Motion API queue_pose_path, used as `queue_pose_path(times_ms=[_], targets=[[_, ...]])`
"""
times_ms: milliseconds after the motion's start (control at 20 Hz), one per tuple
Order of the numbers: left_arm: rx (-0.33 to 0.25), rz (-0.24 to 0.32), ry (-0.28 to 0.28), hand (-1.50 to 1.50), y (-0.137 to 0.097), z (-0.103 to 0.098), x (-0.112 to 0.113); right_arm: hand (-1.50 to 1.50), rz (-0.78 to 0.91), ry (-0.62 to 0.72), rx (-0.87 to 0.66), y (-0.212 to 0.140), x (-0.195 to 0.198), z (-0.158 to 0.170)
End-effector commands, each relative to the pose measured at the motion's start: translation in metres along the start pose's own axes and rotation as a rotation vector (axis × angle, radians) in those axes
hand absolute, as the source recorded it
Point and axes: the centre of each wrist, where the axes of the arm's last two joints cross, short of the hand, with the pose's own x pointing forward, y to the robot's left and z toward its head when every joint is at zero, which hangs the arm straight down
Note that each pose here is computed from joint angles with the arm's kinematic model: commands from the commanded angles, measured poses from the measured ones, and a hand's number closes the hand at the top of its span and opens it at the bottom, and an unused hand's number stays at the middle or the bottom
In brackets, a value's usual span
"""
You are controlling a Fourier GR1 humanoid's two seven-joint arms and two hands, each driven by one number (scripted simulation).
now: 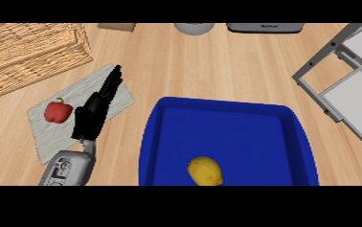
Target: Pick the tomato from the tray and place it in the tiered shelf
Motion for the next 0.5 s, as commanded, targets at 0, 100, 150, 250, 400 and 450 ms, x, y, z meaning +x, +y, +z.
queue_pose_path(times_ms=[0,100,150,250,400,450], targets=[[0.021,0.005,0.006,0.0,0.0,-0.004,0.001,1.5,-0.061,0.003,0.0,-0.002,-0.016,-0.005],[-0.008,0.0,0.001,0.0,0.0,0.002,-0.012,1.5,-0.058,0.023,-0.009,-0.006,-0.024,-0.017],[-0.008,0.018,0.03,0.0,-0.004,0.015,0.003,1.5,-0.065,0.01,0.014,-0.005,-0.027,-0.008],[0.008,-0.005,-0.008,0.0,0.011,0.002,-0.007,1.5,-0.049,0.022,0.0,-0.001,-0.022,-0.033],[0.017,0.009,-0.008,0.0,0.009,-0.001,0.013,1.5,0.266,0.108,-0.007,-0.015,-0.035,-0.007],[-0.008,0.006,0.003,0.0,0.001,0.01,-0.005,1.5,0.248,0.142,-0.073,-0.012,-0.03,-0.016]])
